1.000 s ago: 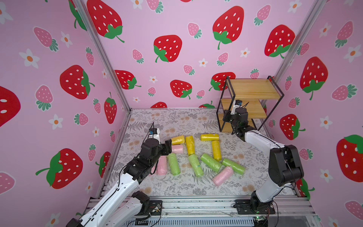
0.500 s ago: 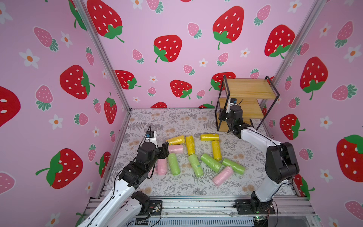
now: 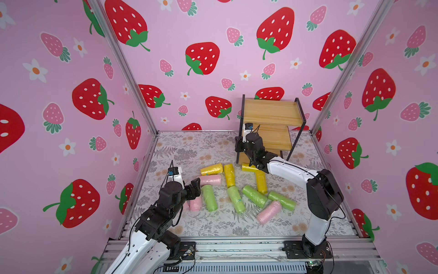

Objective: Sort the rolls of trash bags by color and place them on the shelf
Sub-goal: Move the shelf to the center of the board.

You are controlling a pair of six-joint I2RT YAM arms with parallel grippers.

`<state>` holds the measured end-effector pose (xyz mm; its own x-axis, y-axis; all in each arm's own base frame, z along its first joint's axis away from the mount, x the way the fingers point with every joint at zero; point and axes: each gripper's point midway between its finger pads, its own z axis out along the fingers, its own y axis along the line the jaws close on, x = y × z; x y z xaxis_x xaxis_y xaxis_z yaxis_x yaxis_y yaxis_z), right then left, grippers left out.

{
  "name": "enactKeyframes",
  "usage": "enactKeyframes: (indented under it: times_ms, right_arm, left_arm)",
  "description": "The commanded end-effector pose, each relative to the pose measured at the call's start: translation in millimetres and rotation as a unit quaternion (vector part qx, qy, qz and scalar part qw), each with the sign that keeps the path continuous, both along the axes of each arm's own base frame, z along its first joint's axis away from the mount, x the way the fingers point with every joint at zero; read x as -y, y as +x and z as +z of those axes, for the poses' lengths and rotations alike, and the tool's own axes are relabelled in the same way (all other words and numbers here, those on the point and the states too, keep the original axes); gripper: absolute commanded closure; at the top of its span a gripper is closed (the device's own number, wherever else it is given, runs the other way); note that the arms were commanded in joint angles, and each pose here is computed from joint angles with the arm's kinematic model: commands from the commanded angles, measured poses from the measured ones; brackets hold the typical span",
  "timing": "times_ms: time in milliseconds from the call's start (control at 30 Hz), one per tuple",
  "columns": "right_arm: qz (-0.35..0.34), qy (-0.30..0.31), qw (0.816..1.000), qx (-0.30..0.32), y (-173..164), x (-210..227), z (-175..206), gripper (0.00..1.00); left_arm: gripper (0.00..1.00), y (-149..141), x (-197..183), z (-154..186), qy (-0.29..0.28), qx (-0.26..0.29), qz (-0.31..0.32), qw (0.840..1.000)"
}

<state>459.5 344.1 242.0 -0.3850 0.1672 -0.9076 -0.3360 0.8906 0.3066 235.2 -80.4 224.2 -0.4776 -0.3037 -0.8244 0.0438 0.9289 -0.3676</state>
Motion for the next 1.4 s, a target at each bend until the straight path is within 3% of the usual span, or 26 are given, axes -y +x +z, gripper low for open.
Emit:
enactKeyframes:
  times_ms: [0,300,400,500,567,867,1033,1267,1367]
  right_arm:
    - [0.033,0.003,0.999,0.008,-16.3,-33.7,16.2,1.0]
    - [0.062,-0.012,0.997,0.031,-48.0,-87.7,29.7,1.0]
    - [0.085,-0.014,0.996,0.033,-59.8,-99.8,31.2,0.75]
    - [0.09,-0.022,0.996,0.021,-70.6,-96.2,26.6,0.4]
    - [0.092,-0.028,0.995,0.005,-78.7,-89.1,19.9,0.3]
    - [0.075,-0.041,0.995,-0.051,-123.1,-25.6,-8.6,0.27]
    - [0.052,-0.095,0.99,-0.087,-142.5,14.0,-31.7,0.27]
    - [0.044,-0.2,0.957,-0.205,-182.5,89.6,-61.5,0.17]
    - [0.01,-0.205,0.942,-0.266,-195.0,132.5,-71.3,0.1]
  left_arm:
    - [0.15,-8.8,-10.7,4.7,-0.001,0.001,0.019,1.0]
    - [0.12,-20.8,-20.9,20.6,0.012,0.015,0.022,1.0]
    - [0.1,-24.1,-21.6,26.3,0.009,0.019,0.019,1.0]
    - [0.04,-28.2,-22.1,32.6,-0.006,0.03,0.018,0.999]
    - [0.01,-30.0,-24.2,34.8,-0.013,0.035,0.023,0.999]
    - [0.0,-26.5,-21.0,38.0,-0.025,0.029,0.025,0.999]
    - [0.0,-20.4,-23.0,29.1,-0.019,-0.005,0.047,0.999]
    - [0.0,-7.7,-17.0,9.0,0.0,-0.07,0.06,0.996]
    - [0.0,-0.3,-6.1,-0.4,-0.015,-0.099,0.056,0.993]
